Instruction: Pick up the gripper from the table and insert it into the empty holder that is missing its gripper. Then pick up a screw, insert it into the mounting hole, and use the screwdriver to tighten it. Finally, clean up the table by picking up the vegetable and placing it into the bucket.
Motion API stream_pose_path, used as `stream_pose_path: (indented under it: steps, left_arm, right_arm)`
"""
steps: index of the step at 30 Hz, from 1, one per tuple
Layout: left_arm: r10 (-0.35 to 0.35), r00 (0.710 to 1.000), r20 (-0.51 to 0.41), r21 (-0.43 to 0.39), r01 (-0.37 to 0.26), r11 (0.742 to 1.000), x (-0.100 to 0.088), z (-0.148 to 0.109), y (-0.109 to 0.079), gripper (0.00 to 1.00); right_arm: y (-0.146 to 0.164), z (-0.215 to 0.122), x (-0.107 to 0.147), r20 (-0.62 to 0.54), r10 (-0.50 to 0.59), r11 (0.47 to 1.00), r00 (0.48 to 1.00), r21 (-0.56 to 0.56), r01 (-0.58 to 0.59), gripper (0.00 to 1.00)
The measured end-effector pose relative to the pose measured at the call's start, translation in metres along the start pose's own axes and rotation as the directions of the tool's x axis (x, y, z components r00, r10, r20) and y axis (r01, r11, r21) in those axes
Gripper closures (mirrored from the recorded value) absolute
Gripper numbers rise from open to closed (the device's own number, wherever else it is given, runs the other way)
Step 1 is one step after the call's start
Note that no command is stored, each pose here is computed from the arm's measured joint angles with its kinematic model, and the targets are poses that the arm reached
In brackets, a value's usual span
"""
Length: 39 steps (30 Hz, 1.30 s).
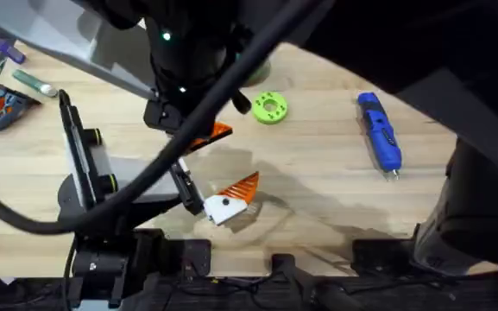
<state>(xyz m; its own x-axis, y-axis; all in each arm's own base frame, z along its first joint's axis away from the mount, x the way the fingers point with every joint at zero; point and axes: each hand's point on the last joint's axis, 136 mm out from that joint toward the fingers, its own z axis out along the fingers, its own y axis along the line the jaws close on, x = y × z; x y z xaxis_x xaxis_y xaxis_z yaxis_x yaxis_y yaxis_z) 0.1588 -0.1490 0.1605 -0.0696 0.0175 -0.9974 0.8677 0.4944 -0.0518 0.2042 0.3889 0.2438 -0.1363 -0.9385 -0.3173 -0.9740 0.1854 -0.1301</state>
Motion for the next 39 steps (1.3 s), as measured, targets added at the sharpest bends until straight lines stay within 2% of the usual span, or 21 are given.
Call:
stream_pose_path:
  steps: [39]
  left_arm:
    - [0.000, 1.000, 0.000, 0.000, 0.000, 1.000, 0.0000, 0.0000, 0.0000, 0.015]
  right_arm:
    - [0.0001, 0.0005, -0.0012, 0.004, 0.000, 1.000, 1.000, -0.001, 0.000, 0.995]
